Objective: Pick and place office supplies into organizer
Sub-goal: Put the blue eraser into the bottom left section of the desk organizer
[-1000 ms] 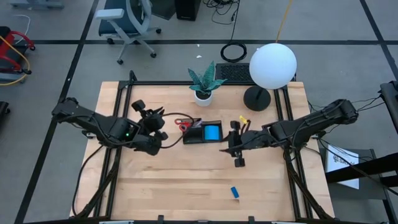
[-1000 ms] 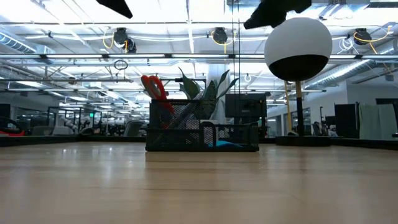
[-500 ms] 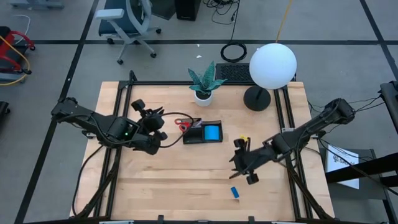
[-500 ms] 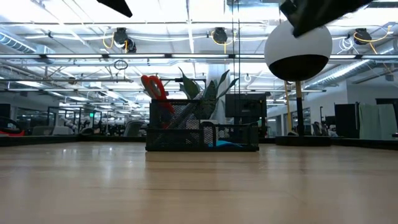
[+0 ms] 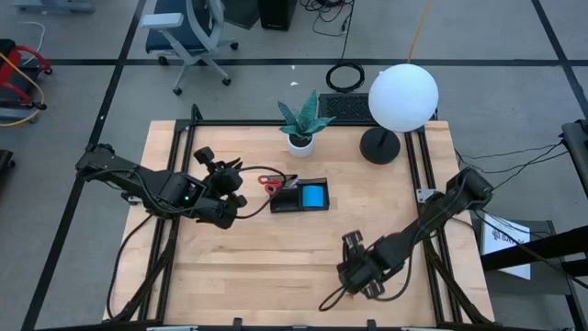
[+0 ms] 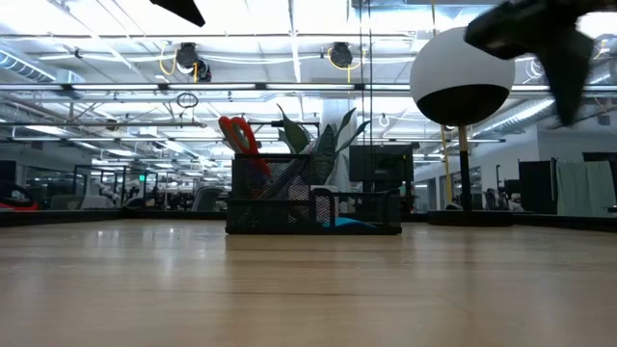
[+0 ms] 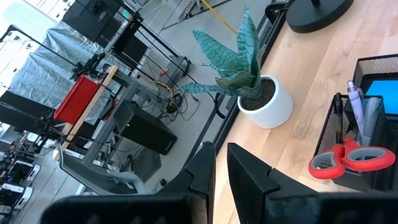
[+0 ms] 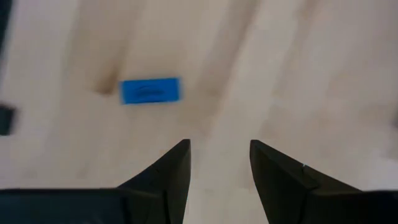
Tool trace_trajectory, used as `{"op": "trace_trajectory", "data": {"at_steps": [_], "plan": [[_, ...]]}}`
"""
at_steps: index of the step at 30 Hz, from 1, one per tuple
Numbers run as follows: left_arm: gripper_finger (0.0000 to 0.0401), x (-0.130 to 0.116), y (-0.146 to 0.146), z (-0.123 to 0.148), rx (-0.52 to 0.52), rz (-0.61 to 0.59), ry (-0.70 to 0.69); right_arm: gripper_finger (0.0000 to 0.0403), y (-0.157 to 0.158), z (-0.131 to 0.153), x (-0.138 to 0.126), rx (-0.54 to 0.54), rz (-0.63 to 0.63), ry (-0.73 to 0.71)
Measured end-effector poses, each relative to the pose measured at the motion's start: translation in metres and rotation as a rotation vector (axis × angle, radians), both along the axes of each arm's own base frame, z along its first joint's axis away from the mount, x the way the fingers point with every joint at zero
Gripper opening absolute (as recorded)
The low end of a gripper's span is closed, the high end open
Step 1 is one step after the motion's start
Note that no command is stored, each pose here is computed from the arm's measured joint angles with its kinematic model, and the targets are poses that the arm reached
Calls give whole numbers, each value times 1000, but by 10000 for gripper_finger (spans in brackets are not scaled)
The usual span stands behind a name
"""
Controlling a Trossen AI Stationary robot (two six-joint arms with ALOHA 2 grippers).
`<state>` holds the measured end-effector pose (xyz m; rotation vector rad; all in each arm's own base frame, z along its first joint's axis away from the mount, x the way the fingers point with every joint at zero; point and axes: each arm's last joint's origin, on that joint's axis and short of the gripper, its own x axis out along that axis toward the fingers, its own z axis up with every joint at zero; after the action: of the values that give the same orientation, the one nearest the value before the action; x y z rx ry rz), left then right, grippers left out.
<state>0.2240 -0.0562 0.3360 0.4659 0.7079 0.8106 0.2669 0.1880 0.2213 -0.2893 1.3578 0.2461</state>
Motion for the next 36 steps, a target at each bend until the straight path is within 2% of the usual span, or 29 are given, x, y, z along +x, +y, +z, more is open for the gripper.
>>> {"op": "trace_trajectory", "data": {"at_steps": [4,9,13,17,22,26,36], "plan": [[51,0,0,0,-2,-1,1,168,14,-12,6,102,-27,71],[51,0,0,0,-2,-1,1,227,20,-23,7,185,-95,177],[51,0,0,0,-2,-1,1,281,21,-24,9,201,-116,167],[51,0,0,0,-3,-1,2,312,23,-24,11,182,-75,118],[51,0,0,0,-3,-1,1,318,30,-24,10,160,16,49],[51,0,0,0,-5,0,0,311,34,-29,9,118,37,35],[51,0,0,0,-9,0,-2,302,41,-75,15,37,34,137]]}}
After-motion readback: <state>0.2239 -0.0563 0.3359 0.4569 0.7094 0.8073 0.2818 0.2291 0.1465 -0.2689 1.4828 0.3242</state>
